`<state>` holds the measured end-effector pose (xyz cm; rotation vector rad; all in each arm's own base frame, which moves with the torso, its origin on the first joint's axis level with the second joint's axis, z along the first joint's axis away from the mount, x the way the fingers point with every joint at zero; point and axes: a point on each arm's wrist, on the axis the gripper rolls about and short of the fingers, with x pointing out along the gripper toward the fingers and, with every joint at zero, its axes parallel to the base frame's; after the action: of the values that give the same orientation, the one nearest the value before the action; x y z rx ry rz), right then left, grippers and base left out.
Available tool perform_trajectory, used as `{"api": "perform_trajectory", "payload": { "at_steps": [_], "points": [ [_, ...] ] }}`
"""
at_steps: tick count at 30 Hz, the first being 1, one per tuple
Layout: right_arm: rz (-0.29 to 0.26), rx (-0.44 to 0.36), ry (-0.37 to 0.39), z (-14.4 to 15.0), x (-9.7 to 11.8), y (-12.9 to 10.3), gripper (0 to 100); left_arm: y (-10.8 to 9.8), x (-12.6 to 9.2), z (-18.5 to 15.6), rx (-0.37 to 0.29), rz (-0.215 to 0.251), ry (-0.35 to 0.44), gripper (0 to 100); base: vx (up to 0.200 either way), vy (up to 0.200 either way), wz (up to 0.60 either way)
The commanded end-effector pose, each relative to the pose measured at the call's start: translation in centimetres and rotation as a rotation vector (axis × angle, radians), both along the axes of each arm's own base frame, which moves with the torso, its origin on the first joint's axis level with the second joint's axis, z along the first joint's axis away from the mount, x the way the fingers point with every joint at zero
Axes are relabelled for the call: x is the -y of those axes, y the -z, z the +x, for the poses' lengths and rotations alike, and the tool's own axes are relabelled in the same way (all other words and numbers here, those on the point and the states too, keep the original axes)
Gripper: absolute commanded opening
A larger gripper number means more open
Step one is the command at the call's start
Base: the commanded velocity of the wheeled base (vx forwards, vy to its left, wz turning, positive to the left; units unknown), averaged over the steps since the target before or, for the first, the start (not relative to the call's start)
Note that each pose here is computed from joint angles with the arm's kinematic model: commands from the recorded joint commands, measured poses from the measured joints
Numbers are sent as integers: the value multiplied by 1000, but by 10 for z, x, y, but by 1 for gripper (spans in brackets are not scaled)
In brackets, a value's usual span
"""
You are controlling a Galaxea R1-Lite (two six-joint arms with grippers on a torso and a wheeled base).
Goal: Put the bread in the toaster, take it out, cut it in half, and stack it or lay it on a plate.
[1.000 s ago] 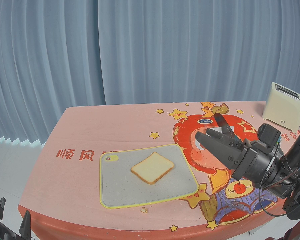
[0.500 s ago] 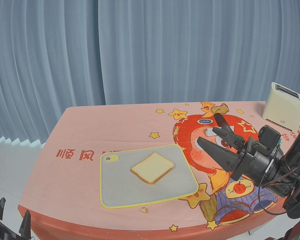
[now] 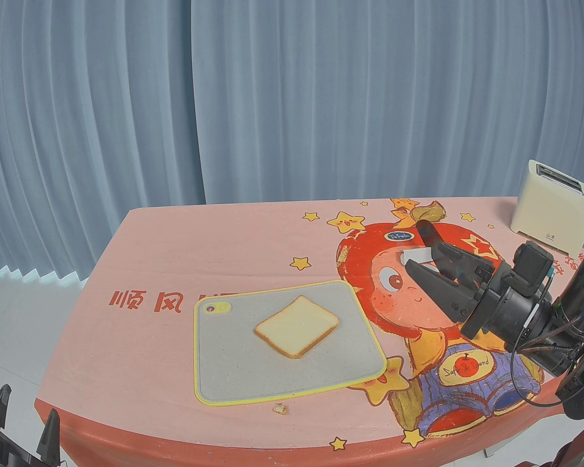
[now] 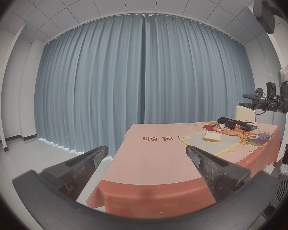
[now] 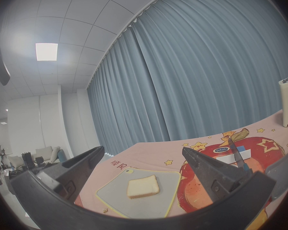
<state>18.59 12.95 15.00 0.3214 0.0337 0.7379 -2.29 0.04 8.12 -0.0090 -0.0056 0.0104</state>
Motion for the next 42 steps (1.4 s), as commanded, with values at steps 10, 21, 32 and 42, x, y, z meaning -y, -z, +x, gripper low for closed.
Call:
{"api": "perform_trajectory", "payload": {
  "at_steps": [10,21,32,42],
  "points": [
    [-11,31,68,7,13,-5,100,5,0,1,-18,0,-2,100,0,0,0],
    [-16,26,114,14,19,-6,100,5,0,1,-18,0,0,100,0,0,0],
    [-129,-34,294,26,33,-24,100,5,0,1,-18,0,0,100,0,0,0],
    [-152,-58,418,39,47,-39,100,5,0,1,-18,0,0,100,0,0,0]
  ]
}}
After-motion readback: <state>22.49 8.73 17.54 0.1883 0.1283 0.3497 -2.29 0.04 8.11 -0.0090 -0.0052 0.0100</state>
